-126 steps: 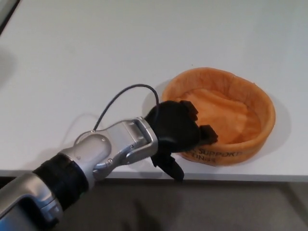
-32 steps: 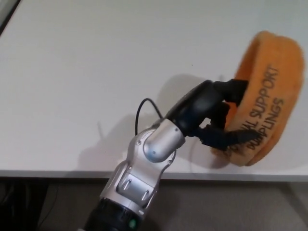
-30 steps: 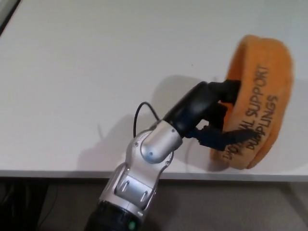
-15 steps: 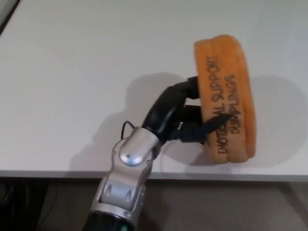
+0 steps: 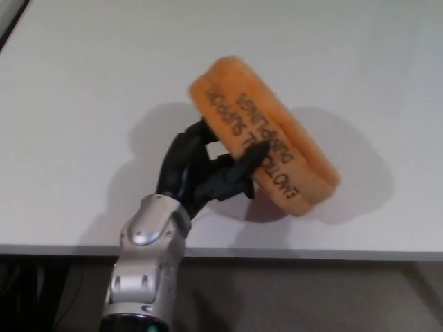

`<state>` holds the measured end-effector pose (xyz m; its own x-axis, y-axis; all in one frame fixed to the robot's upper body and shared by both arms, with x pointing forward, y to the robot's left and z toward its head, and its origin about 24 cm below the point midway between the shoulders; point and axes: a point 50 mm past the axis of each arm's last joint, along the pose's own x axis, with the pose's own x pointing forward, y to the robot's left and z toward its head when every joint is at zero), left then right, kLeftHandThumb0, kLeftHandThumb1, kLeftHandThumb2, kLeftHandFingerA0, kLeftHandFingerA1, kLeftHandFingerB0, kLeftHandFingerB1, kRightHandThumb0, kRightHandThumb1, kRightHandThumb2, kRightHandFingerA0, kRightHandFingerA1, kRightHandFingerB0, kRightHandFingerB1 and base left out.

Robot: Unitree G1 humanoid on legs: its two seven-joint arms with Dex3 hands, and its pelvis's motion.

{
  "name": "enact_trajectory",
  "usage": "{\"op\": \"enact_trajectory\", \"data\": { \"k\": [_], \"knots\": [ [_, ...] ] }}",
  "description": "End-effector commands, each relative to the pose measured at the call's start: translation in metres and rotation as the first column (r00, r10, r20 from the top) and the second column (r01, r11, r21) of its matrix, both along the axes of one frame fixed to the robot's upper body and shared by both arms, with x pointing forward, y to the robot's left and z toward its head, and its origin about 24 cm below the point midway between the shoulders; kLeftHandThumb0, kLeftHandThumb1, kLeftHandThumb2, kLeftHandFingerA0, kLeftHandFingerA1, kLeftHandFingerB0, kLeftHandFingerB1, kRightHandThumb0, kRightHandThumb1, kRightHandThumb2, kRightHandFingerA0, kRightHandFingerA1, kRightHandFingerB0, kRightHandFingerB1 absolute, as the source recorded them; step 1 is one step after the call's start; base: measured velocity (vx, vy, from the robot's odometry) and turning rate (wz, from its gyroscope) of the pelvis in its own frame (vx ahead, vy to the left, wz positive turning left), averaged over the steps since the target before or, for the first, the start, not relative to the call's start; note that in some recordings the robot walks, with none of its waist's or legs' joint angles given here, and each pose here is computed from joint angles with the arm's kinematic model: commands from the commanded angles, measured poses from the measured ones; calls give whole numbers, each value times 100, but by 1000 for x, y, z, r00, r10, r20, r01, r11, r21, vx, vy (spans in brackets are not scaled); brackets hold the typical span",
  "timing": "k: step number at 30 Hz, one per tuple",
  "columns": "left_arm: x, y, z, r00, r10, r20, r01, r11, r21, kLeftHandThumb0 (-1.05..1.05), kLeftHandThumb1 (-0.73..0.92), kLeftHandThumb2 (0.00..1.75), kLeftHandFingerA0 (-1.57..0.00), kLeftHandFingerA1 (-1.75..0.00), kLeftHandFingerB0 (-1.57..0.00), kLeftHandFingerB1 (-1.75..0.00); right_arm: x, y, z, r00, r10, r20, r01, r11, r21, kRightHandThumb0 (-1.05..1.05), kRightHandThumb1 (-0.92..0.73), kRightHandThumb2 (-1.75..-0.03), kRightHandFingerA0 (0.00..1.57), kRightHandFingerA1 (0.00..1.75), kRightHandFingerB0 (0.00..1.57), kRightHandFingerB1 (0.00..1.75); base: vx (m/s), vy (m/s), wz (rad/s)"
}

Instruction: A soft plate is kept in the center of the table close to the robot and the robot uses its left hand to pick up the plate, turns it upside down and places it back on the table

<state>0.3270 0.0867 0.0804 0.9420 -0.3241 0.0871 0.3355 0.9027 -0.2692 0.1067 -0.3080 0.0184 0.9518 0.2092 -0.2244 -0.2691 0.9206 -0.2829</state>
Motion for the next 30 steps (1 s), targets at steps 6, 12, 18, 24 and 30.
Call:
{"op": "enact_trajectory", "data": {
  "k": [6, 12, 18, 24, 30],
  "knots": [
    [-24, 58, -39, 870, 235, -434, -477, 181, -860, -27, 69, 60, -100, -175, -59, -175, -3, -8, 1, 999, -15, -31, 14, 1000, -23, -77, -92, -71, 23, 36, 4, 19, 0, 0, 0],
    [-20, 61, -37, 844, 217, -490, -532, 218, -819, -30, 68, 59, -99, -175, -59, -172, -4, -8, 3, 999, -16, -27, 16, 1000, -27, -77, -92, -71, 24, 37, 5, 19, 0, 0, 0],
    [-17, 66, -40, 749, 170, -640, -662, 242, -710, -24, 68, 57, -94, -175, -53, -172, -3, -8, 3, 1000, -21, -22, 20, 999, -32, -78, -92, -71, 24, 37, 5, 20, 0, 0, 0],
    [-18, 67, -46, 672, 133, -728, -735, 235, -636, -25, 66, 60, -93, -175, -50, -149, -1, -7, 4, 1000, -18, -18, 18, 999, -38, -78, -92, -72, 24, 38, 5, 19, 0, 0, 0],
    [-22, 69, -63, 481, 74, -874, -854, 264, -448, -46, 60, 90, -123, -150, -66, -115, 1, -8, 5, 1000, -21, -11, 20, 999, -35, -78, -92, -70, 24, 37, 5, 20, 0, 0, 0]
  ]
}}
